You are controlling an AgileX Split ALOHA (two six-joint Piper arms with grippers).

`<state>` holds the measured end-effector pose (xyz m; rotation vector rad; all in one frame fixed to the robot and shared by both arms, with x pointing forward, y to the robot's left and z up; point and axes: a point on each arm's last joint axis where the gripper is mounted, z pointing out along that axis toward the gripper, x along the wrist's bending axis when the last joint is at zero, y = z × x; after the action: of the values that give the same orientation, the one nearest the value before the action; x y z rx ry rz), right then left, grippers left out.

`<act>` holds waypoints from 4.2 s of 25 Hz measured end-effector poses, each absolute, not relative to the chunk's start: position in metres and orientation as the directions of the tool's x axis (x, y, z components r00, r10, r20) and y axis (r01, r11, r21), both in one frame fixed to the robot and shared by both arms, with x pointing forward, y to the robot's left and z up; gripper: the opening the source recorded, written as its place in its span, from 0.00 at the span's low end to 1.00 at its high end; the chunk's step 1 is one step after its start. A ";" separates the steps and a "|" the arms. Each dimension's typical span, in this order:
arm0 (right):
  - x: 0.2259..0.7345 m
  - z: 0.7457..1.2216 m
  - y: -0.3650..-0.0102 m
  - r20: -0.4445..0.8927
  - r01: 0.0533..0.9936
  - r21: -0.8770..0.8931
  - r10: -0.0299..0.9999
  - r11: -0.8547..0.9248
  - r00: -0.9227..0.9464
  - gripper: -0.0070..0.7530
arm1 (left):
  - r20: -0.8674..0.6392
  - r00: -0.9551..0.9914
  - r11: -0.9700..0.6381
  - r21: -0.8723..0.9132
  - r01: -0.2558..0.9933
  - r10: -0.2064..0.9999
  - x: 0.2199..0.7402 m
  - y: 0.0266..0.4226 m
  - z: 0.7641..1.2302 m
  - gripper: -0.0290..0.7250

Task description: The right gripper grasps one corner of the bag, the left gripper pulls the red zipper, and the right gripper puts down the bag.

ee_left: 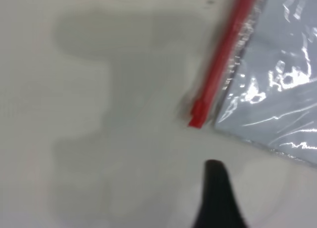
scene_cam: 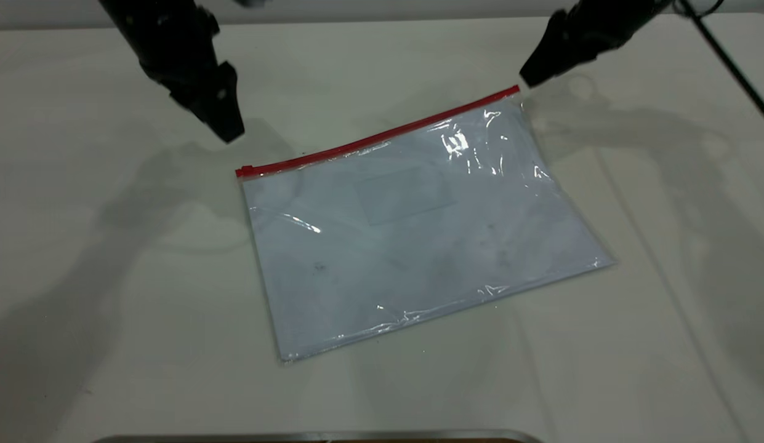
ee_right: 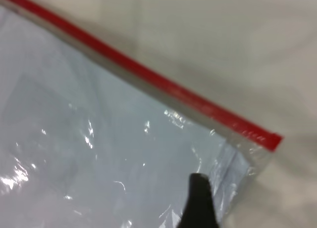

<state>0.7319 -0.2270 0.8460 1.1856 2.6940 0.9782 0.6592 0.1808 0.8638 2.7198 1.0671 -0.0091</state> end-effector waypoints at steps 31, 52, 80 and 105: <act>0.469 1.188 -0.257 0.125 0.740 0.614 0.891 0.276 -0.436 0.76 | 0.111 0.229 -0.251 0.560 0.789 0.967 0.452 0.258 1.204 0.70; 0.292 1.097 -0.264 0.079 0.588 0.778 0.894 0.220 -0.440 0.76 | 0.090 0.215 -0.227 0.574 0.787 0.973 0.278 0.300 1.081 0.70; 0.230 1.042 -0.289 -0.100 0.496 0.843 0.966 0.209 -0.238 0.76 | -0.026 0.326 -0.272 0.489 0.829 0.945 0.273 0.287 1.029 0.70; 0.230 1.042 -0.289 -0.100 0.494 0.844 0.966 0.208 -0.237 0.76 | -0.007 0.166 -0.125 0.629 0.767 0.986 0.254 0.295 1.034 0.70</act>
<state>0.2303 -0.2891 1.0422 1.3579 1.8339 0.9247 0.2541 0.2945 1.0335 1.9503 1.6540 0.5784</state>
